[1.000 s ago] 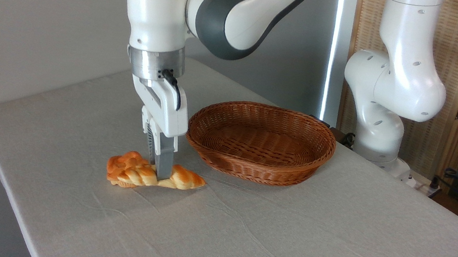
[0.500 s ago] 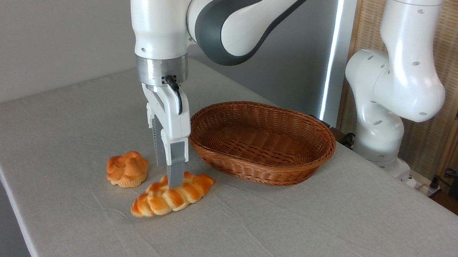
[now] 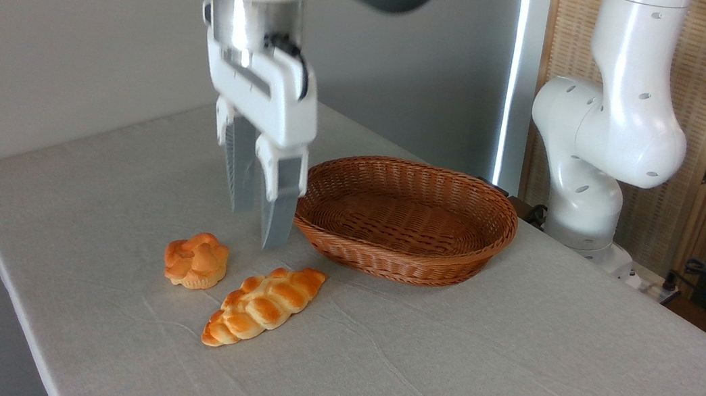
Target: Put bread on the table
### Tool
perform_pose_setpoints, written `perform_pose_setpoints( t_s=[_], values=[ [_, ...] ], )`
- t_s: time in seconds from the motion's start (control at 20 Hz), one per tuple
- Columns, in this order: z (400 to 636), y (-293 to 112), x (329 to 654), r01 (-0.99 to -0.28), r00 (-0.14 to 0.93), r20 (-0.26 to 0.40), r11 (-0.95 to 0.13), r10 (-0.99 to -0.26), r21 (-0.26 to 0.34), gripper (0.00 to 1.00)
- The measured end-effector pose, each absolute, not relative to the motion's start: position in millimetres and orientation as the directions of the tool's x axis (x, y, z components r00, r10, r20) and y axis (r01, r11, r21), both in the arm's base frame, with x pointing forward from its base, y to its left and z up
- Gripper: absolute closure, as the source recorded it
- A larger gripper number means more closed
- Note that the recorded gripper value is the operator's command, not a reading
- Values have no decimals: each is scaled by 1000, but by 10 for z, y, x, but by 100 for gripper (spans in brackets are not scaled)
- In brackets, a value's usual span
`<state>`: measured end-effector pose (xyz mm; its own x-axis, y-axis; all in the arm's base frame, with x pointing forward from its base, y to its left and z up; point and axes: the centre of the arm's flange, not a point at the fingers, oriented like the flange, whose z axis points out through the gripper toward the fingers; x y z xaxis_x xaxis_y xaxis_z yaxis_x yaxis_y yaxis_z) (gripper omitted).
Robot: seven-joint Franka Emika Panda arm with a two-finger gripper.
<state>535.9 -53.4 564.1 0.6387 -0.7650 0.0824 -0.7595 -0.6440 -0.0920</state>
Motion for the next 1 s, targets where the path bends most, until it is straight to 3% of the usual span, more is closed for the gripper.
perform_pose_setpoints(
  t_s=[0.1, 0.2, 0.4, 0.6, 1.0],
  values=[
    [5912, -448, 5317, -716, 692, 121, -698, -711, -8, 0],
    [6110, -368, 5315, -662, 743, 154, -749, -652, 26, 0],
    [6243, -294, 5270, -622, 782, 103, -780, -614, 70, 0],
    [6277, -261, 5344, -636, 771, 27, -768, -636, 73, 0],
    [6237, -258, 5468, -658, 752, -32, -753, -658, 18, 0]
  ],
)
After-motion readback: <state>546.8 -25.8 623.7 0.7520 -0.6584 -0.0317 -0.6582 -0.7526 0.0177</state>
